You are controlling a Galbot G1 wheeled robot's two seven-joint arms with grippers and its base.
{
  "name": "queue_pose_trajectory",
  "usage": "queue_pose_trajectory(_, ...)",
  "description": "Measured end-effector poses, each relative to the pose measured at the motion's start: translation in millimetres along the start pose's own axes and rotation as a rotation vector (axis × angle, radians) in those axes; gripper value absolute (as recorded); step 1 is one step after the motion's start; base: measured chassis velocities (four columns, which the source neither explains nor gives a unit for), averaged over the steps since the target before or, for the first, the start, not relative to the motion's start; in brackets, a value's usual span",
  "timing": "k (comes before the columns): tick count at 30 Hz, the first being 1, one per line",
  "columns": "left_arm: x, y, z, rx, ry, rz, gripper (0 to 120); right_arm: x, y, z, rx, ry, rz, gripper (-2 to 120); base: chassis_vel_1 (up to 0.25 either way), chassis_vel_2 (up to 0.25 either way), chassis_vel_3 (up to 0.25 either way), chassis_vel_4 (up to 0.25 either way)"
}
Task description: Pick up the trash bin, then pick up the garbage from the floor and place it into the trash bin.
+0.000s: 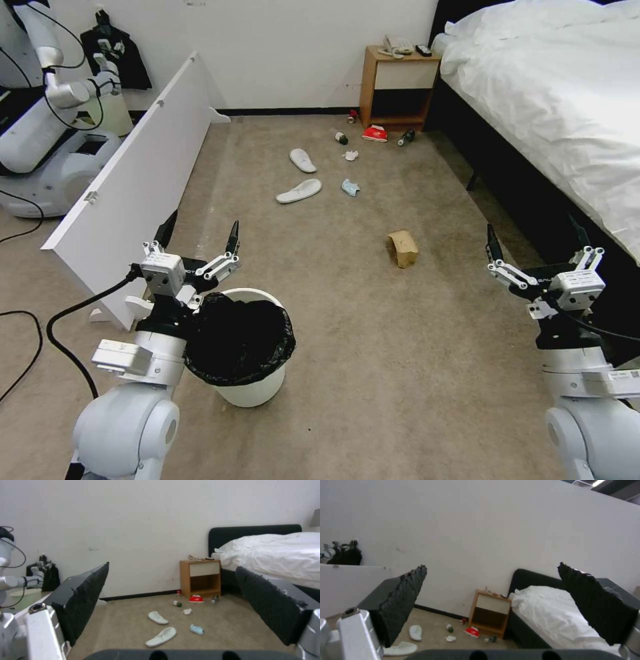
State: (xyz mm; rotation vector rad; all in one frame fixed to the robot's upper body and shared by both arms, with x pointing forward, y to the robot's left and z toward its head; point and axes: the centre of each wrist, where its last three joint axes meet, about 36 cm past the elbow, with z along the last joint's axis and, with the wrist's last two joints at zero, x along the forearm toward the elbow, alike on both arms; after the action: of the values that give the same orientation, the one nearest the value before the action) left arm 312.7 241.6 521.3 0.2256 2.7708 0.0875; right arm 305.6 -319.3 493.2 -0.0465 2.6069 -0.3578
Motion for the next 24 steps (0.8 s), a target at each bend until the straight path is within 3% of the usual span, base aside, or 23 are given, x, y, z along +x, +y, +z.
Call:
queue_pose_trajectory(12, -0.1, 0.2, 0.5, 0.003, 0.01, 0.001, 100, -1, 0, 1, -0.001, 0.0, 0.002, 100, 0.0, 0.0, 0.0, 0.0)
queue_pose_trajectory(18, -0.2, 0.0, -9.7, 0.016, 0.12, -0.075, 100, -2, 0, 1, -0.002, -0.003, 0.004, 100, 0.0, 0.0, 0.0, 0.0)
queue_pose_trajectory(20, -4.1, 2.5, -21.2, 0.037, 0.267, -0.191, 99, -2, 0, 2, -0.003, -0.002, 0.005, 100, 0.0, 0.0, 0.0, 0.0)
queue_pose_trajectory(21, -4.1, 2.5, -21.2, 0.037, 0.267, -0.191, 99, -2, 0, 2, -0.003, -0.002, 0.005, 100, 0.0, 0.0, 0.0, 0.0)
queue_pose_trajectory(24, -8.7, 6.4, -36.7, 0.086, 0.48, -0.277, 99, -2, 1, 3, -0.007, 0.001, 0.008, 100, 0.0, 0.0, 0.0, 0.0)
